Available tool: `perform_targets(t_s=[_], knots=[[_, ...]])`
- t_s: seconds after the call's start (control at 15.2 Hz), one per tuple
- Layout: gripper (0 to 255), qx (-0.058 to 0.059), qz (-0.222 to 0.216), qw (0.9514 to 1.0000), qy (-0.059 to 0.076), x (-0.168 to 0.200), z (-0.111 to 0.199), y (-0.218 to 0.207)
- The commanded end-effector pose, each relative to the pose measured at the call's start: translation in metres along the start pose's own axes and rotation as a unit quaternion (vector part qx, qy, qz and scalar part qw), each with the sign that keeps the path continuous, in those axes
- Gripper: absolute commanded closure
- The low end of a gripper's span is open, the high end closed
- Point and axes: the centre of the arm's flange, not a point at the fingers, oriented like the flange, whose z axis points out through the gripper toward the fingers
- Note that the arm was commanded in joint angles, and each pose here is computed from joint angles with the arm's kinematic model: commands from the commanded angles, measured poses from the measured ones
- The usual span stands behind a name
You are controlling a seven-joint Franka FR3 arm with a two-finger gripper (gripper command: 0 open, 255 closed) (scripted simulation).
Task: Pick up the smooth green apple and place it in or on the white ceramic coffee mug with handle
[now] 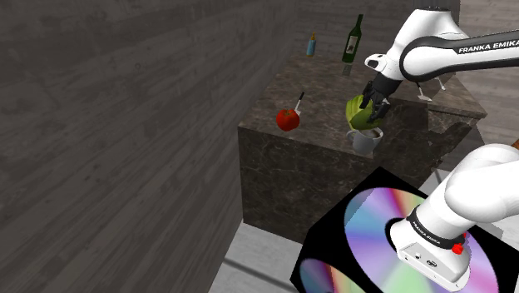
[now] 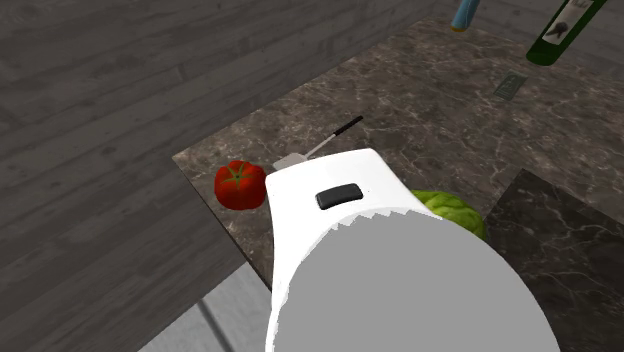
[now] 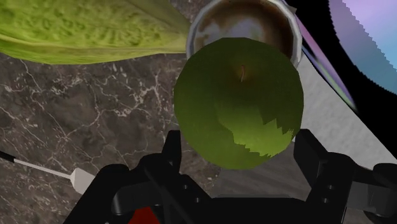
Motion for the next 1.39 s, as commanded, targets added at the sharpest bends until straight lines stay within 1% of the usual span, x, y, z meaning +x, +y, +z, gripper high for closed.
perform_targets(t_s=[0.0,0.2,0.26,0.59,0.86,1.32], knots=[[255,0.0,0.0,1.0,0.0,0.0,0.0,0.0],[255,0.0,0.0,1.0,0.0,0.0,0.0,0.0],[0,0.0,0.0,1.0,0.0,0.0,0.0,0.0],[0,0.0,0.0,1.0,0.0,0.0,0.0,0.0],[0,0.0,0.0,1.0,0.0,0.0,-0.05,0.0],[0,0.0,0.0,1.0,0.0,0.0,-0.05,0.0]])
